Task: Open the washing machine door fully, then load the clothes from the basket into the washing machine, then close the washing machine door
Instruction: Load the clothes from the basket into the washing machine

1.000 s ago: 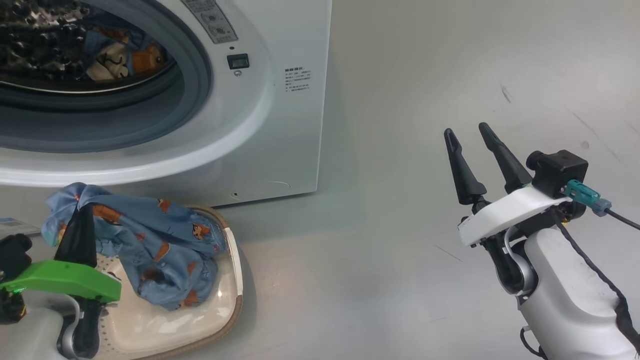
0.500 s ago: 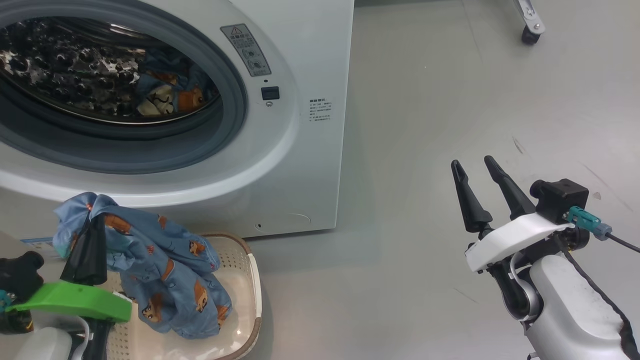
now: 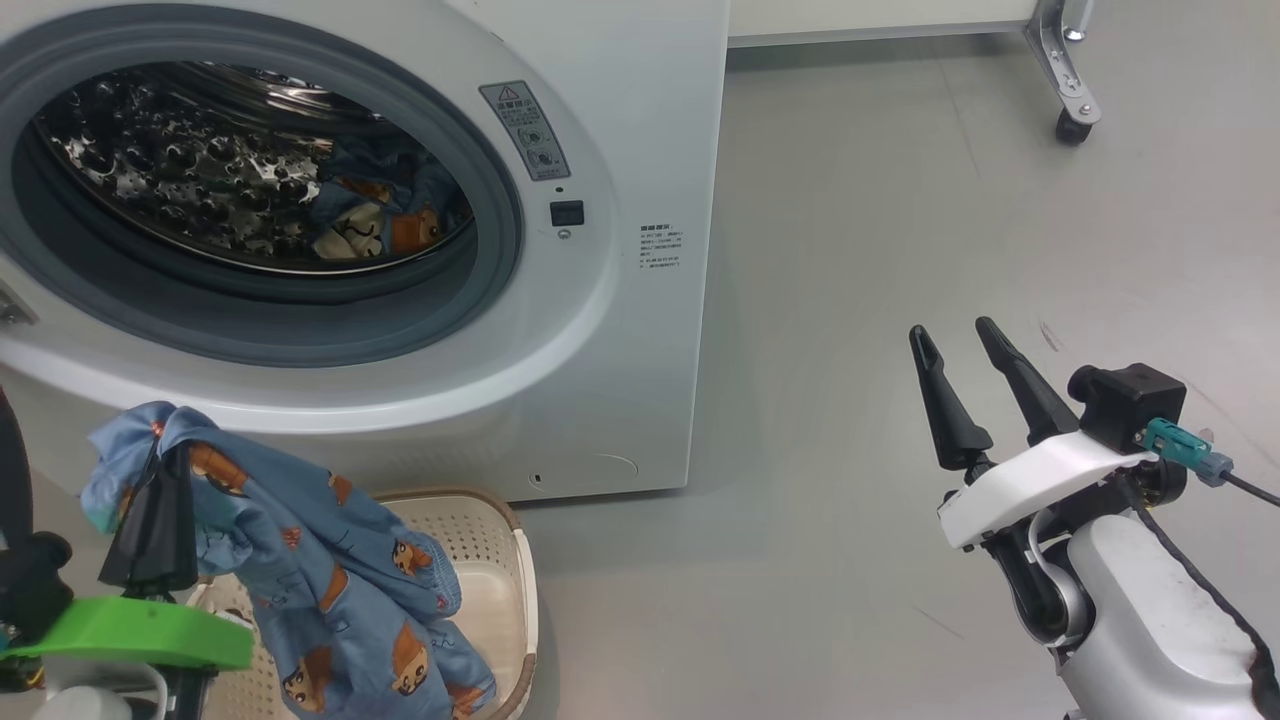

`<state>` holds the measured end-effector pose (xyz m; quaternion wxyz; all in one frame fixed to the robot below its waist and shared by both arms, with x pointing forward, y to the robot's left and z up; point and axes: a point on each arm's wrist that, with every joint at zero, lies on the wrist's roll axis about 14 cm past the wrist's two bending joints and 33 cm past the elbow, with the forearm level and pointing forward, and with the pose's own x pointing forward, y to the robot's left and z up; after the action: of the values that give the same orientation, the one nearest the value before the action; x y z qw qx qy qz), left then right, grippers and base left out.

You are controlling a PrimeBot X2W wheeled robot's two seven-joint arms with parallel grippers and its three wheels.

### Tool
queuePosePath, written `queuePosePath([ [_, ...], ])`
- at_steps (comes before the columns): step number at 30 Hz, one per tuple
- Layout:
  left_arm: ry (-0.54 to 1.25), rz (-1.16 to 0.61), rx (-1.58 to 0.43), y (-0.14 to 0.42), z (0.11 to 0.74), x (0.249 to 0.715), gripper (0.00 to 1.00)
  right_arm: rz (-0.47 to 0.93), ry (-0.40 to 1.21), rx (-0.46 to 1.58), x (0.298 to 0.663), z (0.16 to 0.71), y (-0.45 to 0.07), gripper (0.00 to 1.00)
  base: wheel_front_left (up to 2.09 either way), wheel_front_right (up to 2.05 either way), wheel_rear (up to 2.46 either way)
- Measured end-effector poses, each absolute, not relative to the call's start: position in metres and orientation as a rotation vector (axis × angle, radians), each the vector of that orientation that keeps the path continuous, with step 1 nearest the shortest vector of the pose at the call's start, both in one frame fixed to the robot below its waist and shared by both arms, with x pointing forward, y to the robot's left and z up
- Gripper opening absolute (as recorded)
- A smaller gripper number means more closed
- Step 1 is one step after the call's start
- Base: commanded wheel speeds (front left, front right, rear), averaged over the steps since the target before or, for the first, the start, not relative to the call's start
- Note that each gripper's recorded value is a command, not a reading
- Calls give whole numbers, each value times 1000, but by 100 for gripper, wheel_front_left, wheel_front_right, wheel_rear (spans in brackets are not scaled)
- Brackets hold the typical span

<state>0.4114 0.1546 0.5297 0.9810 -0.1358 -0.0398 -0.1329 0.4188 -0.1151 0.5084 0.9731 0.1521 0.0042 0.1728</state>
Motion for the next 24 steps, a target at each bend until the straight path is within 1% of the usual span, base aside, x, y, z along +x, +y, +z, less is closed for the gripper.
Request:
queuePosePath([
  [17, -100, -257, -263, 154, 534, 401, 0, 338, 6, 304, 413, 509, -121, 100, 0, 0, 0],
  [24, -147, -277, -229, 152, 548, 406, 0, 336, 13, 312, 414, 506, -122, 100, 0, 0, 0],
])
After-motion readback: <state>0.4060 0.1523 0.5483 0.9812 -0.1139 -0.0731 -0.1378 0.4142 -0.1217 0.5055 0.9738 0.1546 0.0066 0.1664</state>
